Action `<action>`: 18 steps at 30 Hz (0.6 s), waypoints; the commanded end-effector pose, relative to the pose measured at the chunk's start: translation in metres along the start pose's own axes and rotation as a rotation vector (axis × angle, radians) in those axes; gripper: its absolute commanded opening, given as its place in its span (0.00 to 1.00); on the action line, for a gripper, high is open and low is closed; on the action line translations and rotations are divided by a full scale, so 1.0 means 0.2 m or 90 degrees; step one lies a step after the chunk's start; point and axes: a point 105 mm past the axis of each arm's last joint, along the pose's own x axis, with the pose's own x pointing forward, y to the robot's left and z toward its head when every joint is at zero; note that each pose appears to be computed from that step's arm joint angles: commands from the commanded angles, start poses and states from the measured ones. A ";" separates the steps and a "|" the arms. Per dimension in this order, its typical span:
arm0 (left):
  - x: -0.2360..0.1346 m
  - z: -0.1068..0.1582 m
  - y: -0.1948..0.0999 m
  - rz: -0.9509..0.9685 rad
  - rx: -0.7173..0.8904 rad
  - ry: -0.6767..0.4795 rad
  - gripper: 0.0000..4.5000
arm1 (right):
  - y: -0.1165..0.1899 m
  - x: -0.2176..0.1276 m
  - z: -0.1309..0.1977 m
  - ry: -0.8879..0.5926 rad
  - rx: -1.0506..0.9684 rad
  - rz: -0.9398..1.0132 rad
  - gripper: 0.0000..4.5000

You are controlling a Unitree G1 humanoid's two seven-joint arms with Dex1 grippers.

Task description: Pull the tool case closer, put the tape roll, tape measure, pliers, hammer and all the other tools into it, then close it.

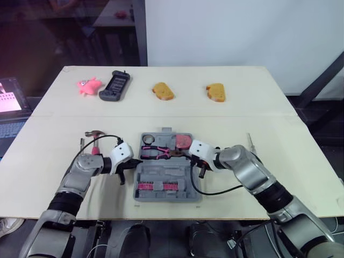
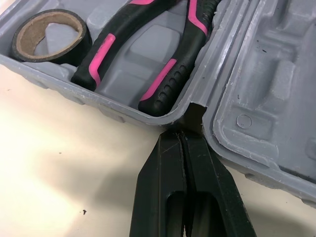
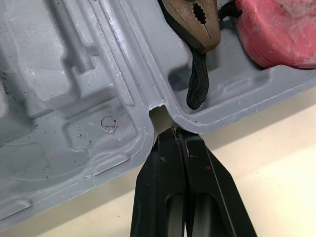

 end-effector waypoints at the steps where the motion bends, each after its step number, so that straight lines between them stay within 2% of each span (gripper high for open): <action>1: 0.05 -0.01 -0.09 -0.048 -0.002 0.000 0.01 | 0.12 0.04 0.00 0.005 0.002 0.060 0.00; 18: 0.03 -0.07 -0.13 -0.054 -0.015 0.014 0.01 | 0.16 0.04 -0.02 0.011 0.010 0.065 0.00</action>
